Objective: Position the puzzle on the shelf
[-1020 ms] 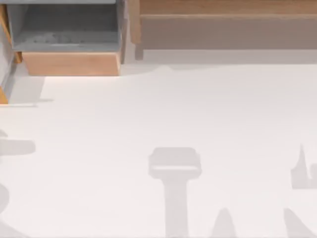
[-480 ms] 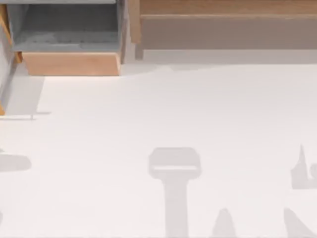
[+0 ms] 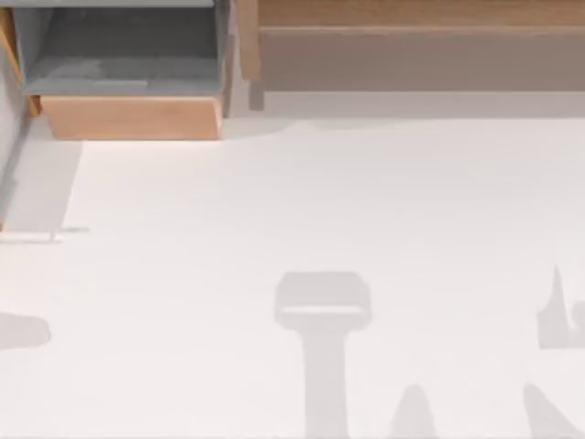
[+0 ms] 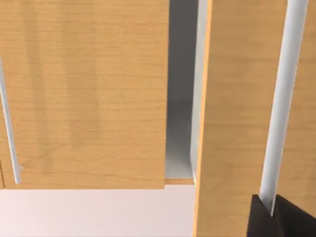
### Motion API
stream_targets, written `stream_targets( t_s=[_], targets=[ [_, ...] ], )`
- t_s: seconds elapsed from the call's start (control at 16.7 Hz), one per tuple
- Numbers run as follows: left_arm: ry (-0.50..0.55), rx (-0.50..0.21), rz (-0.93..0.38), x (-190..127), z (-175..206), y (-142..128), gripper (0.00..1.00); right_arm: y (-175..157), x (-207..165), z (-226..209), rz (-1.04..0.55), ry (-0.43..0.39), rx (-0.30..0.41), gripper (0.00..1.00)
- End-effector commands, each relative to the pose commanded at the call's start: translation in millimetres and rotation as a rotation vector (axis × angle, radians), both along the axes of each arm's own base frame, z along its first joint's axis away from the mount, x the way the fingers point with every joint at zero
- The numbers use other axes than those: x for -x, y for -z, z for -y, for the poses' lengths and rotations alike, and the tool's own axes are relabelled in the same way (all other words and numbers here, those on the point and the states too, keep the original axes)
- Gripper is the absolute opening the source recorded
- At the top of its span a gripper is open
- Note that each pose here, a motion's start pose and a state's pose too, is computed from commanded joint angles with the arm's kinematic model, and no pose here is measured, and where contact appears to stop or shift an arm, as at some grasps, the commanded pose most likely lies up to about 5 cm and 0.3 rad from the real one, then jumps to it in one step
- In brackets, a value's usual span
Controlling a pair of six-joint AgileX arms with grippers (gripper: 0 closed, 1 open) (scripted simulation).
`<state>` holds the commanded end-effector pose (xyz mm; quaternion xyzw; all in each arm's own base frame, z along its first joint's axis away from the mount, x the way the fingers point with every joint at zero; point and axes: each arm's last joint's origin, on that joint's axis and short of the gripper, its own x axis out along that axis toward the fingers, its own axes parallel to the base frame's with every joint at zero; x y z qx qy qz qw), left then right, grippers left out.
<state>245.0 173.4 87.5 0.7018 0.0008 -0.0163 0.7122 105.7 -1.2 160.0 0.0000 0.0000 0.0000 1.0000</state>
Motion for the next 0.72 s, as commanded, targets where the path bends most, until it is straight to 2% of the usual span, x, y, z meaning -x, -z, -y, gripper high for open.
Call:
stream_targets(
  t_s=[0.72],
  targets=[
    [0.0, 0.0, 0.0, 0.0, 0.0, 0.0, 0.9, 0.0, 0.0, 0.0, 0.0, 0.0, 0.0, 1.0]
  ],
)
